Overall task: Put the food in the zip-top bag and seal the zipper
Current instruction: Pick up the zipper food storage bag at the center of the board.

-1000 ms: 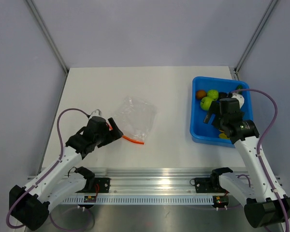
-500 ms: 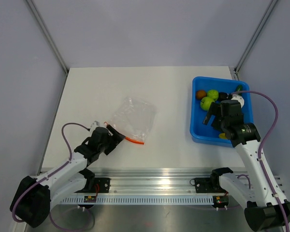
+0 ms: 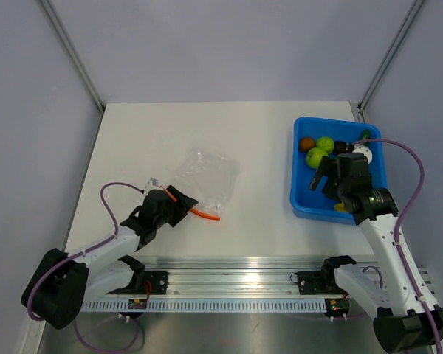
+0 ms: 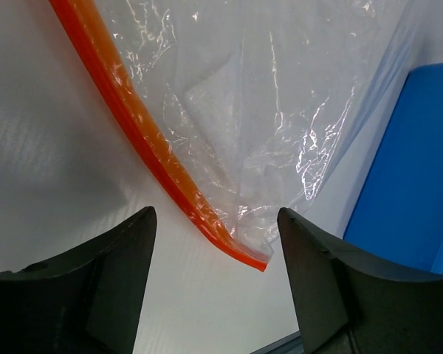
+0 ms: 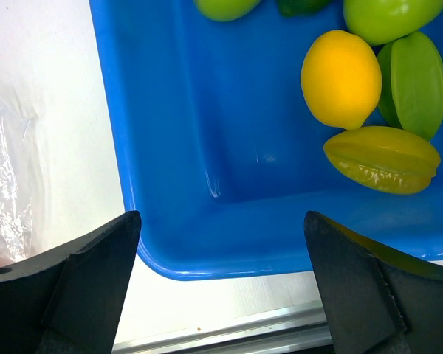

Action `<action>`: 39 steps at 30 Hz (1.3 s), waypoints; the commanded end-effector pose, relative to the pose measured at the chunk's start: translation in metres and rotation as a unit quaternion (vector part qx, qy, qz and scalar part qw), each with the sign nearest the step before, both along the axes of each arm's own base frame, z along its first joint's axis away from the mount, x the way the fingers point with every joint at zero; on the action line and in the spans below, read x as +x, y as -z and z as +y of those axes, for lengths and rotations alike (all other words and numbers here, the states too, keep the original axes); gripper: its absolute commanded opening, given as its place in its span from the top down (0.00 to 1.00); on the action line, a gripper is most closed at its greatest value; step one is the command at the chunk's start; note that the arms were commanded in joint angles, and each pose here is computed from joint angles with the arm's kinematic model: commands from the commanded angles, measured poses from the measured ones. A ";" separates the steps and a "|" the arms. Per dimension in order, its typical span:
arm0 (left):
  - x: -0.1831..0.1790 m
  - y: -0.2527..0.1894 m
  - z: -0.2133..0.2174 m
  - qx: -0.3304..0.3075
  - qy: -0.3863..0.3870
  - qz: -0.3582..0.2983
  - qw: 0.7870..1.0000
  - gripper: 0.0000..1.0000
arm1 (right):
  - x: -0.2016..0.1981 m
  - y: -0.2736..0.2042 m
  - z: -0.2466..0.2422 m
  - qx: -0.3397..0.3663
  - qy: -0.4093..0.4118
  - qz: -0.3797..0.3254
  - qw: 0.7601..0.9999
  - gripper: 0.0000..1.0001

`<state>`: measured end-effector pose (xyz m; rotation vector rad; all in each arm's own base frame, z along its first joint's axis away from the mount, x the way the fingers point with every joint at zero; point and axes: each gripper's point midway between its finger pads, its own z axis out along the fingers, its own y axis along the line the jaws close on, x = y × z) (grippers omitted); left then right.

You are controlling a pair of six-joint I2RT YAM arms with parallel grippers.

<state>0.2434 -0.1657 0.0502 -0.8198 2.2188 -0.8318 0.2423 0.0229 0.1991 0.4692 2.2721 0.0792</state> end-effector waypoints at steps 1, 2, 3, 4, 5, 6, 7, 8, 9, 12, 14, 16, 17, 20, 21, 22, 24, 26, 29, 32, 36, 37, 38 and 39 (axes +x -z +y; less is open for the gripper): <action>0.017 -0.025 -0.012 -0.028 0.010 -0.047 0.998 0.32 | 0.002 -0.005 0.004 0.014 -0.001 -0.012 1.000 0.01; 0.017 -0.025 -0.013 -0.028 0.011 -0.048 0.998 0.32 | 0.002 -0.005 0.004 0.015 -0.002 -0.011 1.000 0.01; 0.018 -0.026 -0.014 -0.029 0.013 -0.047 0.998 0.34 | 0.002 -0.005 0.004 0.016 -0.002 -0.011 1.000 0.01; 0.018 -0.026 -0.014 -0.031 0.014 -0.048 0.998 0.35 | 0.002 -0.005 0.004 0.016 -0.001 -0.010 1.000 0.00; 0.019 -0.028 -0.015 -0.033 0.015 -0.051 0.998 0.35 | 0.002 -0.005 0.004 0.016 0.000 -0.010 1.000 0.01; 0.019 -0.028 -0.016 -0.033 0.016 -0.051 0.998 0.35 | 0.002 -0.005 0.004 0.016 0.000 -0.009 1.000 0.00; 0.020 -0.030 -0.016 -0.034 0.015 -0.055 0.998 0.36 | 0.002 -0.004 0.005 0.017 0.000 -0.008 1.000 0.00; 0.021 -0.029 -0.016 -0.033 0.014 -0.054 0.998 0.37 | 0.002 -0.003 0.005 0.017 0.000 -0.006 1.000 0.01; 0.022 -0.028 -0.016 -0.029 0.016 -0.054 0.998 0.37 | 0.001 -0.002 0.004 0.017 0.000 -0.003 1.000 0.01; 0.027 -0.031 -0.018 -0.023 0.017 -0.057 0.998 0.38 | 0.001 -0.002 0.006 0.020 -0.002 -0.002 1.000 0.01; 0.032 -0.035 -0.019 -0.020 0.017 -0.063 0.998 0.41 | 0.000 -0.002 0.009 0.025 -0.009 -0.002 1.000 0.01; 0.035 -0.034 -0.019 -0.011 0.020 -0.063 0.998 0.41 | 0.000 -0.002 0.015 0.033 -0.026 0.000 0.999 0.01; 0.037 -0.036 -0.021 -0.006 0.024 -0.066 0.998 0.42 | 0.000 -0.002 0.016 0.035 -0.030 0.001 0.999 0.01; 0.043 -0.035 -0.019 0.010 0.022 -0.066 0.998 0.44 | 0.000 -0.005 0.022 0.041 -0.048 -0.008 0.998 0.00; 0.044 -0.034 -0.019 0.014 0.022 -0.066 0.997 0.45 | -0.001 -0.006 0.024 0.045 -0.054 -0.011 0.997 0.01; 0.045 -0.032 -0.017 0.019 0.020 -0.063 0.998 0.45 | -0.001 -0.007 0.025 0.044 -0.059 -0.013 0.997 0.01; 0.049 -0.031 -0.018 0.023 0.019 -0.063 0.998 0.45 | -0.001 -0.008 0.028 0.049 -0.068 -0.016 0.996 0.02; 0.052 -0.031 -0.020 0.022 0.020 -0.064 0.998 0.43 | 0.000 -0.007 0.030 0.049 -0.074 -0.015 0.996 0.02; 0.058 -0.026 -0.023 0.021 0.018 -0.057 0.998 0.36 | 0.000 -0.007 0.032 0.050 -0.078 -0.015 0.996 0.02; 0.064 -0.021 -0.031 0.009 0.021 -0.051 0.998 0.35 | -0.001 -0.009 0.032 0.050 -0.078 -0.016 0.996 0.02; 0.069 -0.021 -0.035 -0.011 0.010 -0.058 0.998 0.40 | -0.003 -0.009 0.032 0.052 -0.075 -0.017 0.996 0.02; 0.069 -0.020 -0.034 -0.014 0.008 -0.058 0.998 0.41 | -0.004 -0.008 0.032 0.053 -0.075 -0.016 0.996 0.02; 0.069 -0.021 -0.034 -0.018 0.006 -0.060 0.998 0.43 | -0.005 -0.006 0.031 0.052 -0.075 -0.013 0.996 0.02; 0.070 -0.023 -0.035 -0.019 0.006 -0.062 0.998 0.44 | -0.006 -0.005 0.031 0.053 -0.074 -0.012 0.996 0.02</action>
